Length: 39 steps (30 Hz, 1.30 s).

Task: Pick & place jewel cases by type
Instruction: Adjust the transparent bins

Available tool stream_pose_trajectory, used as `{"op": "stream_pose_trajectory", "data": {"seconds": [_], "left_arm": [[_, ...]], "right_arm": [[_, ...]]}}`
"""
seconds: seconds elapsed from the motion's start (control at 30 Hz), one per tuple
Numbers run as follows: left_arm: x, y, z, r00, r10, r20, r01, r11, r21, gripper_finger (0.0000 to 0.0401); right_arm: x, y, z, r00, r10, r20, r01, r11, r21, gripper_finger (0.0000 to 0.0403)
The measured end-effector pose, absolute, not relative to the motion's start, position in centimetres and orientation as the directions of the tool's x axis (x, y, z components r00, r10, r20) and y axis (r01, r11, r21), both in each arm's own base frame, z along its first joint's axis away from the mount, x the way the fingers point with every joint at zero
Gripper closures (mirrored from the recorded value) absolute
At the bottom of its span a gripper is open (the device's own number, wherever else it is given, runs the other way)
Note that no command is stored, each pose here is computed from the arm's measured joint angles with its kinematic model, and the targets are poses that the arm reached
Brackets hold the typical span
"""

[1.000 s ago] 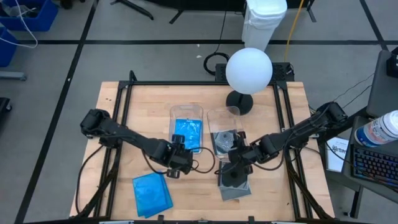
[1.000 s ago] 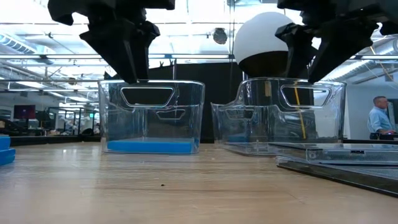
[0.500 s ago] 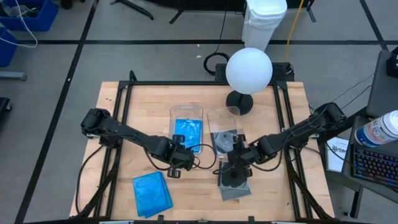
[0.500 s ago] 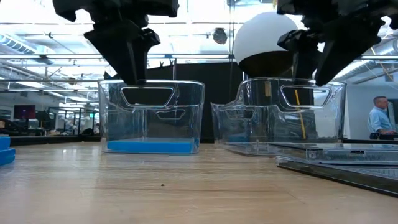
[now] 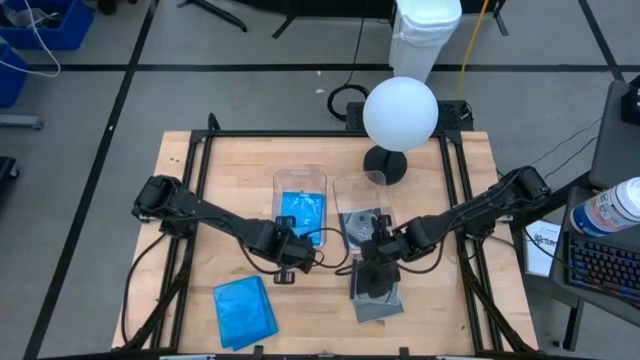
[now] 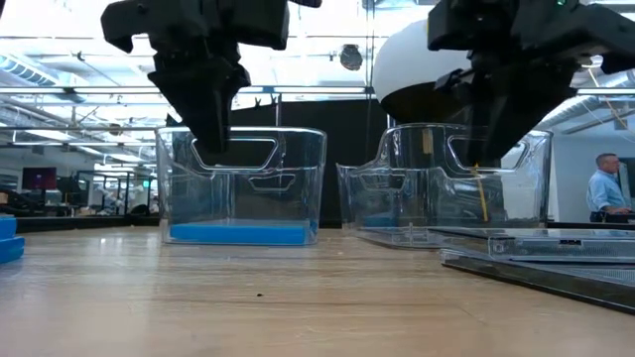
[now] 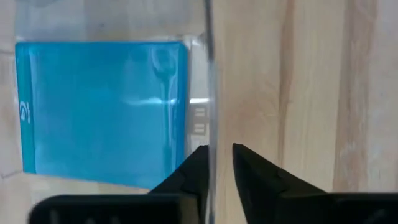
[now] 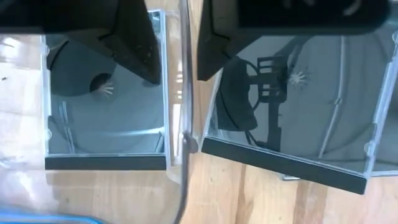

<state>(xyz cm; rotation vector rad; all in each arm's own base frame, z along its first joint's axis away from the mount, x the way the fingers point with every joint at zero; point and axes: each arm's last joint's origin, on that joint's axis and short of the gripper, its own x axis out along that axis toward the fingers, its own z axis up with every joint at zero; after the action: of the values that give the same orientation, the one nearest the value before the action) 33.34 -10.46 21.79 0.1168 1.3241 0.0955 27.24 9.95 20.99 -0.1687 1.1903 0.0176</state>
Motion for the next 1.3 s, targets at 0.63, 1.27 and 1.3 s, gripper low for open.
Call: {"op": "stream_pose_trajectory", "data": {"seconds": [0.63, 1.27, 1.3], "left_arm": [[33.5, -10.4, 21.8, 0.257, 0.15, -0.955, -0.056, 0.989, 0.14, 0.0393], [32.1, -9.9, 20.1, 0.207, 0.187, -0.96, -0.043, 0.982, 0.182, 0.0383], [32.1, -9.9, 20.1, 0.206, 0.187, -0.961, -0.043, 0.982, 0.182, 0.0379]], "right_arm": [[28.5, 9.3, 21.4, 0.462, -0.057, -0.885, 0.039, 0.998, -0.044, 0.0398], [27.2, 8.7, 18.5, 0.44, -0.052, -0.896, 0.042, 0.998, -0.038, 0.0402], [27.2, 8.7, 18.5, 0.44, -0.048, -0.897, 0.042, 0.999, -0.033, 0.0402]]}}
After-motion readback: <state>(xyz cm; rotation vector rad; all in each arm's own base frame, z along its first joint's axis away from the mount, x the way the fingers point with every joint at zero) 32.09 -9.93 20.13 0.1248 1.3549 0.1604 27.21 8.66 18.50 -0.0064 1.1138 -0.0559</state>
